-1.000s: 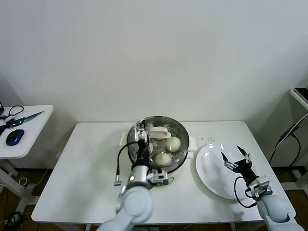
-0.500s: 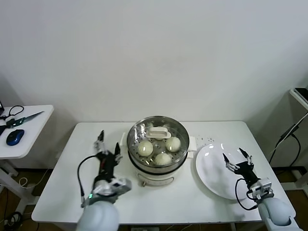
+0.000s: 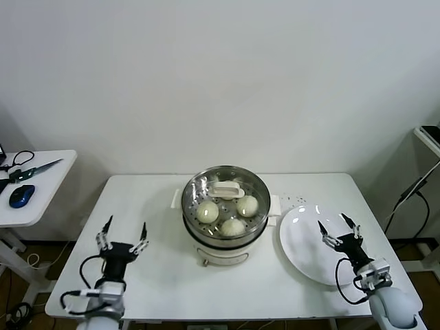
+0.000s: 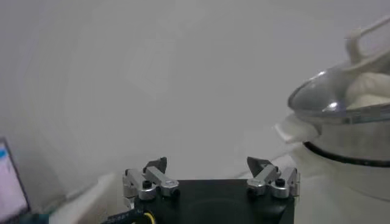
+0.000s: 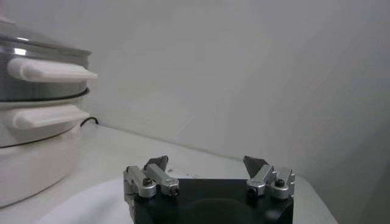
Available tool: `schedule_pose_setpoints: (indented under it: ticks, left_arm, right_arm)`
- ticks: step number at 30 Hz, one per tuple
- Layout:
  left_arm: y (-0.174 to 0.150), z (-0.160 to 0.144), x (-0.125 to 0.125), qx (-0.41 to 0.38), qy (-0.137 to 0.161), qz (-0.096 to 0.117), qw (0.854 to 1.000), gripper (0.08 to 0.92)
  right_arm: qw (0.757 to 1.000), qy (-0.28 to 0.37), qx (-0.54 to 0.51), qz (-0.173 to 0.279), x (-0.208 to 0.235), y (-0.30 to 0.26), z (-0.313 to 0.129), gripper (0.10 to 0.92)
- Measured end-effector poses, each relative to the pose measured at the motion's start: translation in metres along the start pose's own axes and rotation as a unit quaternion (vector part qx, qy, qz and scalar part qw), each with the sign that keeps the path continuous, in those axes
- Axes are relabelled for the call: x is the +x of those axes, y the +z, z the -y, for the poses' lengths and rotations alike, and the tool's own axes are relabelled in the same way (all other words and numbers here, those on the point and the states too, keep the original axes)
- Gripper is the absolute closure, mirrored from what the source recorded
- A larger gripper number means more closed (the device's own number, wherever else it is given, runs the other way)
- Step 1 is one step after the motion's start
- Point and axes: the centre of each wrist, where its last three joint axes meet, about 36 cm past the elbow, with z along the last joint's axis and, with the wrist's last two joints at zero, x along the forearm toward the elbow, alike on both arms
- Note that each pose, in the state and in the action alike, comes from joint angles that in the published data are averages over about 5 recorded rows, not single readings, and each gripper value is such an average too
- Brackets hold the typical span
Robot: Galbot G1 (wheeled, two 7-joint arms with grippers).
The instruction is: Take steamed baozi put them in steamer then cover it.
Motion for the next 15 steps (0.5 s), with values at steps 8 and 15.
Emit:
schedule_pose_setpoints:
  ticks: [8,15]
  left_arm:
    - [0.036,-0.008,0.009,0.093,-0.017,-0.009,0.995,0.177]
    - [0.049,-0.012,0.013,0.126,-0.022,-0.008,0.992,0.177]
  right_arm:
    - [1.000,-0.003,-0.010,0.000,0.006,0.001,-0.003,0.200]
    - [1.000,-0.004,-0.014,0.001,0.011,-0.001,-0.001,0.200]
